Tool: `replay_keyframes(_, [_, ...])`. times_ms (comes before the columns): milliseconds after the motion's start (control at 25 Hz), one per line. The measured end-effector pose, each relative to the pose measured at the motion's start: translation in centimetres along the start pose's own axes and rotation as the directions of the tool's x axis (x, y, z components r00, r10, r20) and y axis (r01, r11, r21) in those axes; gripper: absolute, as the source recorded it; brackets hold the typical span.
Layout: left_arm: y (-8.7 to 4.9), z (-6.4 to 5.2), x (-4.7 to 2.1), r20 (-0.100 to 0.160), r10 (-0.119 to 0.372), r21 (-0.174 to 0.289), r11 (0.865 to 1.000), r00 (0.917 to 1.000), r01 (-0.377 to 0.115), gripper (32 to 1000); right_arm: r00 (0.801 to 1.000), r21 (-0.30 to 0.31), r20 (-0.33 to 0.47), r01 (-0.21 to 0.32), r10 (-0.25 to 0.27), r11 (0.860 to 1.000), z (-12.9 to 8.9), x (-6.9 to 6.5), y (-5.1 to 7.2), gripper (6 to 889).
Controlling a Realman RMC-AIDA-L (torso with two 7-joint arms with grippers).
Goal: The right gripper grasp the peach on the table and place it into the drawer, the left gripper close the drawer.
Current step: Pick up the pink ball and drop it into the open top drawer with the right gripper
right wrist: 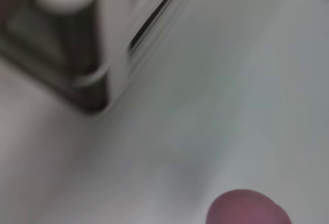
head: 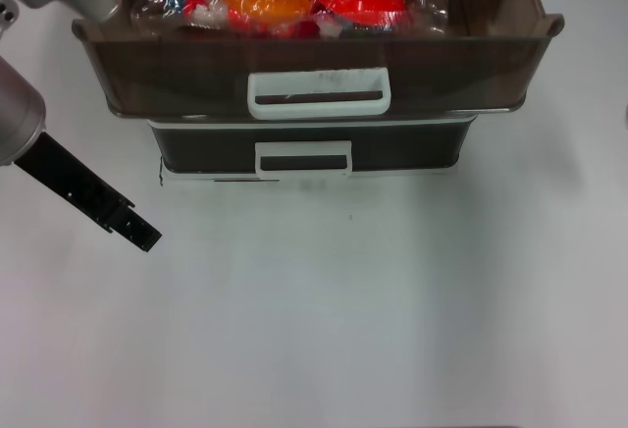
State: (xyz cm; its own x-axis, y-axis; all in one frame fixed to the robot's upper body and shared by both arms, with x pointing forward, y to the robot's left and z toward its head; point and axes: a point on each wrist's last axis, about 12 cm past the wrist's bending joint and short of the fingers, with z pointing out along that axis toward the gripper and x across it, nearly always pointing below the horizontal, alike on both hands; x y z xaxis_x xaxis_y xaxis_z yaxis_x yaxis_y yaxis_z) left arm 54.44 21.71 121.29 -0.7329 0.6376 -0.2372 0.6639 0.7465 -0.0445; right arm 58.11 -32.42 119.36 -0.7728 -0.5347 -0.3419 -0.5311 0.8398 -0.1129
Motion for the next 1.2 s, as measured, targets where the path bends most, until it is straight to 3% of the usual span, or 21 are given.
replay_keyframes(120, [0.0,0.0,0.01,0.000,0.000,0.000,1.000,1.0000,0.000,816,0.991,0.018,0.130,-0.031,0.029,0.999,-3.0,-0.5,-0.5,51])
replay_keyframes(280, [0.0,0.0,0.00,0.002,0.004,0.003,1.000,1.0000,-0.004,816,0.955,-0.037,0.292,-0.040,0.049,0.998,-6.3,-1.0,-0.4,53])
replay_keyframes(440, [0.0,0.0,0.02,0.001,0.004,0.000,1.000,1.0000,-0.004,816,0.916,-0.122,0.401,0.028,0.023,0.992,-8.5,-1.9,0.3,56])
replay_keyframes(600, [0.0,0.0,0.03,0.000,0.004,0.001,1.000,1.0000,-0.004,816,0.876,-0.194,0.483,0.101,0.005,0.976,-9.7,-2.8,1.0,58])
replay_keyframes(840, [0.0,0.0,0.02,-0.001,0.004,0.003,1.000,1.0000,-0.004,816,0.815,-0.273,0.580,0.224,-0.026,0.936,-11.2,-3.9,2.5,62])
replay_keyframes(920, [0.0,0.0,-0.03,0.001,0.006,0.004,1.000,1.0000,-0.006,815,0.801,-0.295,0.597,0.272,-0.045,0.916,-11.6,-4.7,3.1,63])
replay_keyframes(1200, [-0.1,0.0,-0.09,0.005,0.008,0.006,1.000,1.0000,-0.008,815,0.805,-0.397,0.586,0.380,-0.088,0.835,-10.0,-8.0,5.4,67])
